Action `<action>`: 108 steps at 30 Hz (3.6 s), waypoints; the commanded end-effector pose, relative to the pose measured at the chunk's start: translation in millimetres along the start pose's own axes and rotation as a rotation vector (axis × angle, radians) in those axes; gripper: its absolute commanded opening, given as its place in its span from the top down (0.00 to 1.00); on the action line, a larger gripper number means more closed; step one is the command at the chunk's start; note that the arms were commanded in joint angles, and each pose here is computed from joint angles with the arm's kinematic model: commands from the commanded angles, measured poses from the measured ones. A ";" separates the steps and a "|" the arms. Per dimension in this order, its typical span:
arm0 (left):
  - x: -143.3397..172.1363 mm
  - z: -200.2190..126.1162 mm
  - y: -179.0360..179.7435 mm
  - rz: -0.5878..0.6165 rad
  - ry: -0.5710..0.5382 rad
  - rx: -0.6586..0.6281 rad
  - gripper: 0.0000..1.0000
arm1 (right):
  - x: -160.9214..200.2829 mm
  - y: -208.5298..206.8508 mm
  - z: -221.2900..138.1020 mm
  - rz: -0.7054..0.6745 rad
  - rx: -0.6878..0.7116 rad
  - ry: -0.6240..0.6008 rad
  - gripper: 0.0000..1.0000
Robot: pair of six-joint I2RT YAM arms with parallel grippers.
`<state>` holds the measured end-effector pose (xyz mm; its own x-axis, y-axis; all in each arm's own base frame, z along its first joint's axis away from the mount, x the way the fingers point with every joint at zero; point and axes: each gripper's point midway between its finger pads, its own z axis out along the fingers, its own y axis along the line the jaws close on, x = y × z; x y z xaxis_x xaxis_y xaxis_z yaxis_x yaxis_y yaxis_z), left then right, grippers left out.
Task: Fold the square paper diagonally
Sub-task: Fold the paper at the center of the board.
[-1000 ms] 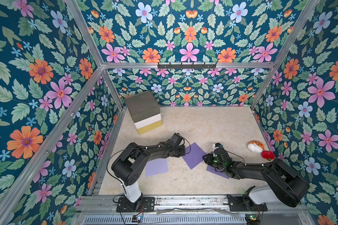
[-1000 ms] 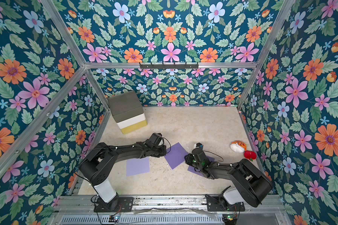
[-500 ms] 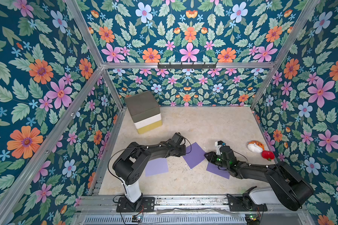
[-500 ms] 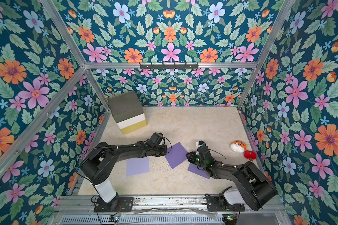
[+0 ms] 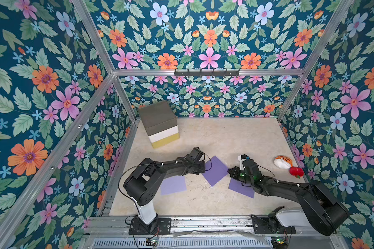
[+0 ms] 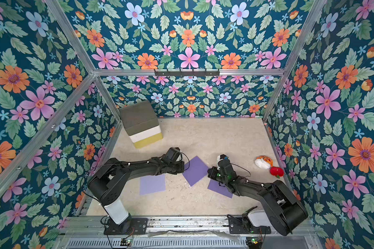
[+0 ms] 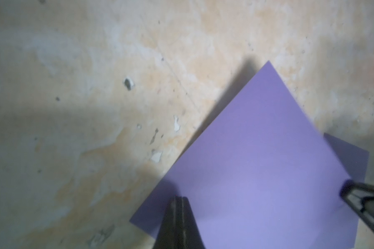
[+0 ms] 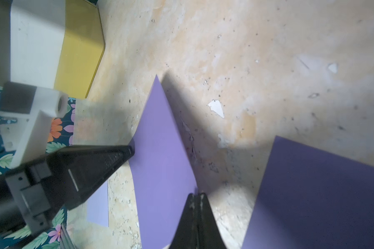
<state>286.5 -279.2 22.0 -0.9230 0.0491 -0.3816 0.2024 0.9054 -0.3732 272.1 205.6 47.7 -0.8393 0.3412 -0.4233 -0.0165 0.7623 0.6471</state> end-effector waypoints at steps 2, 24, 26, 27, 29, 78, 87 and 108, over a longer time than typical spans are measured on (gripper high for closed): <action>12.7 -12.2 4.5 0.011 0.029 -0.008 0.88 | 0.0 -31.1 -7.0 -0.086 0.244 0.066 1.00; 14.0 -15.1 -23.5 -0.005 0.040 0.144 0.88 | -28.3 -21.9 -21.3 -0.305 0.434 0.209 1.00; 14.4 -13.5 -23.4 -0.008 0.043 0.144 0.88 | -24.8 -17.6 -21.2 -0.311 0.408 0.228 1.00; 14.4 -12.6 -23.8 -0.007 0.045 0.144 0.88 | -23.3 -15.6 -21.0 -0.311 0.395 0.236 1.00; 14.4 -12.0 -24.3 -0.009 0.047 0.147 0.89 | -20.1 -14.4 -21.6 -0.313 0.388 0.246 1.00; 35.9 10.9 6.3 -0.011 0.146 -0.006 1.00 | -18.6 118.3 -3.9 -0.143 -0.253 0.150 1.00; 38.9 12.1 10.1 -0.020 0.162 -0.025 1.00 | 1.6 102.8 31.0 -0.067 -0.246 0.193 1.00; 40.4 13.3 8.0 -0.024 0.175 -0.015 1.00 | 35.2 87.9 62.4 -0.019 -0.269 0.252 1.00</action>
<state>274.2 -303.1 17.5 -0.9440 0.0847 -0.3188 0.2345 0.8522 -0.4678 272.1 314.5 45.4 -0.9508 0.1538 -0.2689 -0.1247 0.6047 0.7866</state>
